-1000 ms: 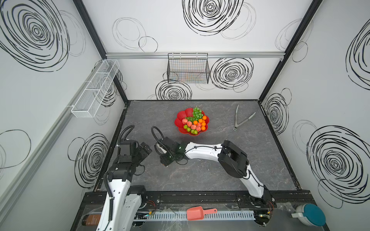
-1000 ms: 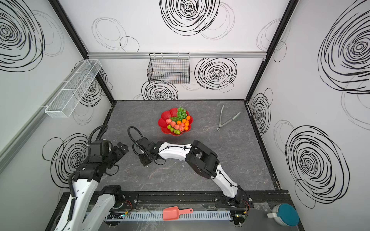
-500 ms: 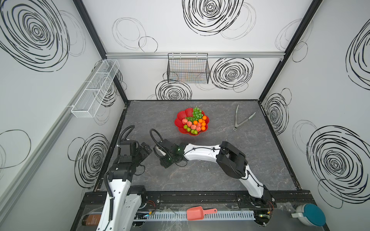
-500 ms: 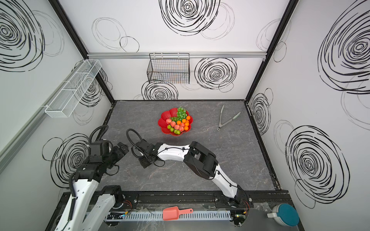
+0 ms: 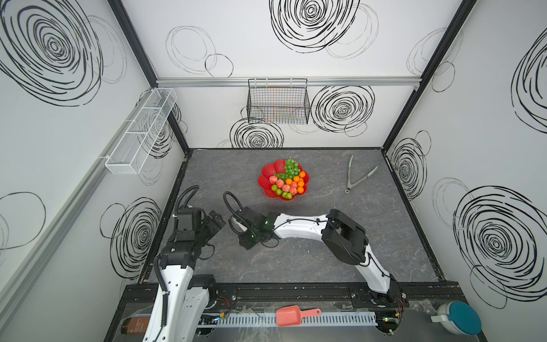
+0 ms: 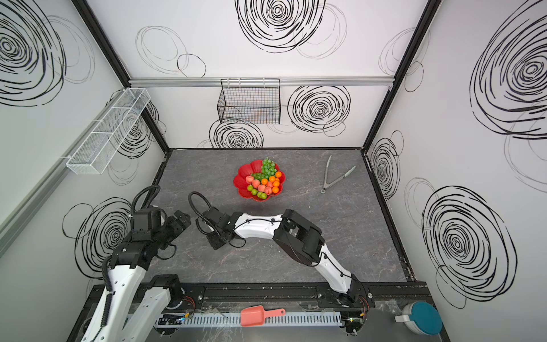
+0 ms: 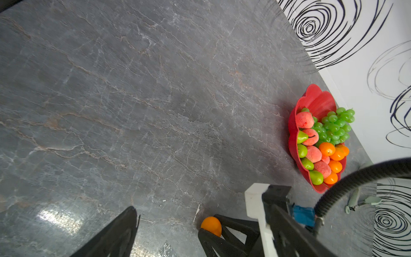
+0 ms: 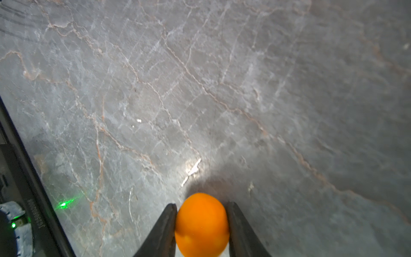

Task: Arrange fruit in a fruit bowl
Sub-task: Pick up the fruit from the middle-left of the table.

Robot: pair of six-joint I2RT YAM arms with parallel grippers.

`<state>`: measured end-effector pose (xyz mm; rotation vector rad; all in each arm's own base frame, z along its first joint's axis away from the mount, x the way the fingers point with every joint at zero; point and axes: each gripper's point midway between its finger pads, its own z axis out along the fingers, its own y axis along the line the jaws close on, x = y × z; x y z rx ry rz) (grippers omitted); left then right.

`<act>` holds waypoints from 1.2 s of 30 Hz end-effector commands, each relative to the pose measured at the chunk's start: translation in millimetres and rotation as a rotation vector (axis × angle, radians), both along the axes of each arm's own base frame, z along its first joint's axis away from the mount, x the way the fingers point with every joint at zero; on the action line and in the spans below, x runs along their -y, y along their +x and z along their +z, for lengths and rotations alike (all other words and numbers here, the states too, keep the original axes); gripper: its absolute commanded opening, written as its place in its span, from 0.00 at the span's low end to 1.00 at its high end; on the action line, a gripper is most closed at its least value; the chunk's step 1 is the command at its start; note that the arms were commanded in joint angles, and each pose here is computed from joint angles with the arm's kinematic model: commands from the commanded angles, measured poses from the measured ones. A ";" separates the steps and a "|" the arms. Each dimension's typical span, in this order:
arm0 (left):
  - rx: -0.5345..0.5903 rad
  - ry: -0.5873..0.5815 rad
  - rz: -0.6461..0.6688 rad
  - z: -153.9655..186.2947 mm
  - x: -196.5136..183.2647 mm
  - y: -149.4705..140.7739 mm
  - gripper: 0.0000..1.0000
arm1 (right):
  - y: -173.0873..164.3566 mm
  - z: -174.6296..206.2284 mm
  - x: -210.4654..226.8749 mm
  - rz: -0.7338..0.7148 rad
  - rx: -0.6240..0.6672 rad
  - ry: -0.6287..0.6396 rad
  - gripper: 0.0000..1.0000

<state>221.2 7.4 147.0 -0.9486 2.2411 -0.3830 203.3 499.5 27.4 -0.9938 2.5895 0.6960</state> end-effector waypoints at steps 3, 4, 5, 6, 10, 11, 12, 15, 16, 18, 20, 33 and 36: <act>0.092 -0.056 -0.106 8.2 18.0 15.9 0.96 | -0.1 22.4 16.4 -0.038 0.011 0.023 0.37; 0.105 -0.070 -0.128 8.9 22.4 18.0 0.96 | 0.8 25.6 18.4 -0.043 0.013 0.029 0.37; 0.116 -0.083 -0.147 9.2 26.3 19.9 0.96 | 2.0 27.0 21.4 -0.050 0.013 0.031 0.37; 0.122 -0.093 -0.162 9.4 29.4 21.5 0.96 | 3.4 29.7 24.0 -0.054 0.015 0.033 0.36; 0.126 -0.101 -0.189 10.7 35.3 27.0 0.96 | 9.5 34.3 40.0 -0.081 0.022 0.020 0.36; 0.131 -0.104 -0.196 12.1 37.6 28.9 0.96 | 11.8 35.1 45.5 -0.091 0.024 0.018 0.36; 0.145 -0.110 -0.207 15.3 40.8 31.8 0.96 | 13.4 36.8 50.1 -0.099 0.026 0.020 0.36; 0.169 -0.130 -0.241 20.3 52.9 38.8 0.96 | 20.7 38.5 66.0 -0.129 0.027 0.014 0.36; 0.176 -0.133 -0.252 21.9 57.0 41.0 0.96 | 23.2 37.9 71.7 -0.139 0.028 0.008 0.36; 0.183 -0.132 -0.261 24.5 63.1 44.5 0.96 | 28.9 38.3 82.4 -0.161 0.031 -0.003 0.35; 0.196 -0.132 -0.279 27.8 71.4 47.6 0.96 | 34.2 40.4 92.6 -0.180 0.036 -0.007 0.35; 0.300 -0.174 -0.429 54.0 136.4 65.7 0.96 | 81.2 68.9 149.6 -0.302 0.083 -0.008 0.35; 0.335 -0.194 -0.461 63.9 150.3 71.3 0.96 | 95.6 79.3 159.7 -0.332 0.098 0.007 0.35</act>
